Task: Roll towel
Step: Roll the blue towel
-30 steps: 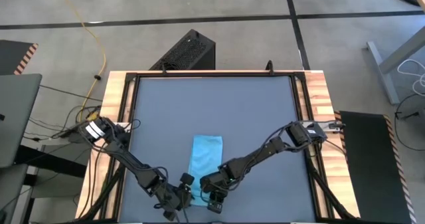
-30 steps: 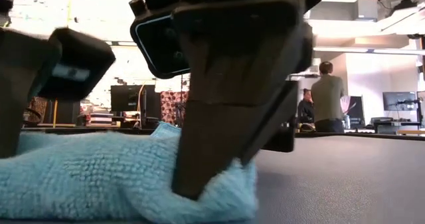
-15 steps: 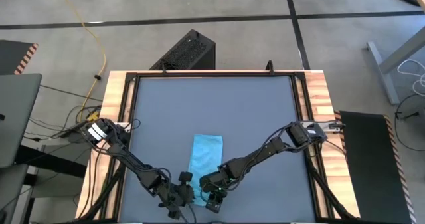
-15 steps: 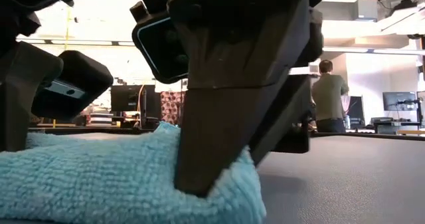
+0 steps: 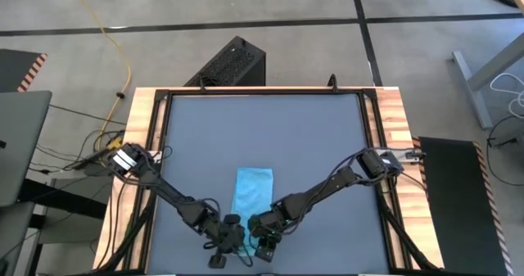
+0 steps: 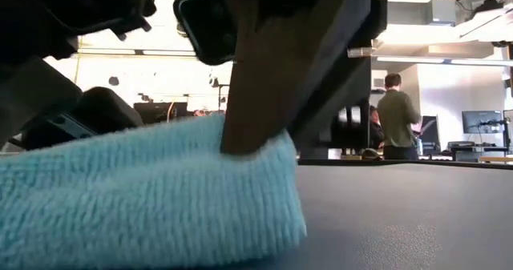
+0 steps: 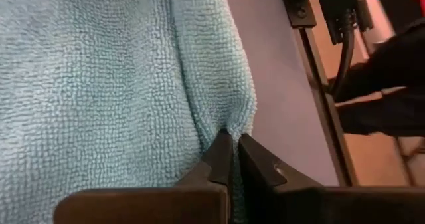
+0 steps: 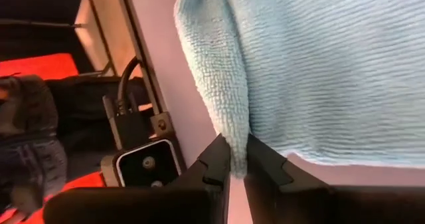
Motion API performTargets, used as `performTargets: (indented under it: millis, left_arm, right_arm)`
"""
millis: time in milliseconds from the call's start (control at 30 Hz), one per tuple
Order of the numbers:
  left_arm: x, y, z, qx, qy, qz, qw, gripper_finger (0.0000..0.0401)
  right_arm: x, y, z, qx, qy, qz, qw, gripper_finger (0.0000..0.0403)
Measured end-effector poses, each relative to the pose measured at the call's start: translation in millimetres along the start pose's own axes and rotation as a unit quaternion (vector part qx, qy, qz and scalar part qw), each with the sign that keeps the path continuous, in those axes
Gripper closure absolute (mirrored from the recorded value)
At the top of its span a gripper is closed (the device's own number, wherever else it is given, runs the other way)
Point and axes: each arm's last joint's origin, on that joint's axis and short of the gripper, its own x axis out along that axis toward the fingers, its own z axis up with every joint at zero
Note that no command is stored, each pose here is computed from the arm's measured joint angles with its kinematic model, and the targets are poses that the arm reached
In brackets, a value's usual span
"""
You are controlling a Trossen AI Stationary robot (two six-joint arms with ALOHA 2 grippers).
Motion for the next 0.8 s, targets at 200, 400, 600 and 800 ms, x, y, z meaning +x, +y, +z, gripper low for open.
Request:
performTargets:
  millis: [200,400,600,800]
  left_arm:
    - [-2.3,12.0,9.5,-0.041,0.019,-0.042,0.998,0.0401]
    - [-4.0,19.4,15.1,-0.056,0.024,-0.066,0.996,0.0401]
    - [-5.8,26.3,19.6,-0.08,0.027,-0.083,0.993,0.0401]
    - [-8.3,33.0,27.5,-0.091,0.017,-0.112,0.989,0.0401]
  right_arm:
    - [-18.3,10.3,-6.7,0.003,-0.003,-0.016,1.0,0.0341]
    - [-14.2,12.4,-27.6,0.004,0.026,-0.063,0.998,0.0341]
    - [-10.9,34.6,-46.4,-0.095,-0.075,-0.097,0.988,0.0341]
    - [1.1,69.3,-93.4,-0.294,-0.186,-0.154,0.925,0.0341]
